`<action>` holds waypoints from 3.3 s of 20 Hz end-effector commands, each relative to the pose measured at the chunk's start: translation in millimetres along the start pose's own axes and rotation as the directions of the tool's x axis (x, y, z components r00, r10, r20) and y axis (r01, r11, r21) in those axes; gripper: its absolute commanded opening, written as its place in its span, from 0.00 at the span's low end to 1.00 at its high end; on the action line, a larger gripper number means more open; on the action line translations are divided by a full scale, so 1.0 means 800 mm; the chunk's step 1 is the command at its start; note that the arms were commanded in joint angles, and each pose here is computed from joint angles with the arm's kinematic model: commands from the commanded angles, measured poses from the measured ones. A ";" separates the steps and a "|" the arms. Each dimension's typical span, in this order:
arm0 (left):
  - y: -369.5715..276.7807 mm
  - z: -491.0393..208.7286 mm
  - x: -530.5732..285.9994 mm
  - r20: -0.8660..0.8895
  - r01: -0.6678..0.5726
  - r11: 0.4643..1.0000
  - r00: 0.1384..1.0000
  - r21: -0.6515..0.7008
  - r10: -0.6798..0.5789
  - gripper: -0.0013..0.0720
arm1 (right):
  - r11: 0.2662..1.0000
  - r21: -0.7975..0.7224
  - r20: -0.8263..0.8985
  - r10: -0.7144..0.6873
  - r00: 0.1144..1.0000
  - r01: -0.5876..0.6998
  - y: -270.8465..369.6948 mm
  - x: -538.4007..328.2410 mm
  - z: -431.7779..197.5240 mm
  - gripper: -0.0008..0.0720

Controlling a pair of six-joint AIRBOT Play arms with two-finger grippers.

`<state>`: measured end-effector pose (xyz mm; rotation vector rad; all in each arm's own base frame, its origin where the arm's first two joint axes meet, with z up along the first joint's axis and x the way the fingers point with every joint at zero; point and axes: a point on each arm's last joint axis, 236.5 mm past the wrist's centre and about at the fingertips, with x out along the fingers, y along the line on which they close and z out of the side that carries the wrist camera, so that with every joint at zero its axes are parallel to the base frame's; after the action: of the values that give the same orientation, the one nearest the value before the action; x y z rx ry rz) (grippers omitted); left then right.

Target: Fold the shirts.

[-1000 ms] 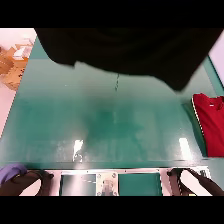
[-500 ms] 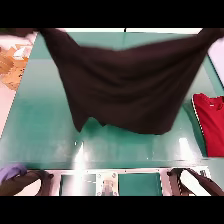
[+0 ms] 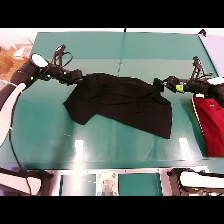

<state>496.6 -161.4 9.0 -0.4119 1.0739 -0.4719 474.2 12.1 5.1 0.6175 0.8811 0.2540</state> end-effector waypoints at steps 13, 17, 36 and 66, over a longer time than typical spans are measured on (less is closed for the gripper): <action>0.136 0.020 -0.138 -0.055 -0.024 0.995 0.998 -0.094 0.019 0.85 | 0.805 0.509 -0.396 -0.096 0.913 0.305 -0.124 -0.154 -0.256 0.56; 0.135 0.020 -0.138 -0.057 -0.023 0.995 0.998 -0.094 0.018 0.85 | 0.782 0.535 -0.438 -0.068 0.896 0.320 -0.116 -0.112 -0.317 0.58; 0.131 -0.095 -0.038 -0.252 -0.027 0.992 0.968 -0.126 -0.006 0.85 | 0.850 0.434 -0.265 -0.195 0.944 0.297 -0.156 -0.129 -0.188 0.03; -0.438 -0.028 -0.797 0.851 -0.503 0.699 0.172 0.509 -0.496 0.04 | 0.917 -0.291 0.825 0.097 0.556 0.271 0.383 -0.627 0.095 0.03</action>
<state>220.8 -112.4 619.2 0.0758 -0.4056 -0.4889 264.1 -17.5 518.8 0.2787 -0.0095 0.0299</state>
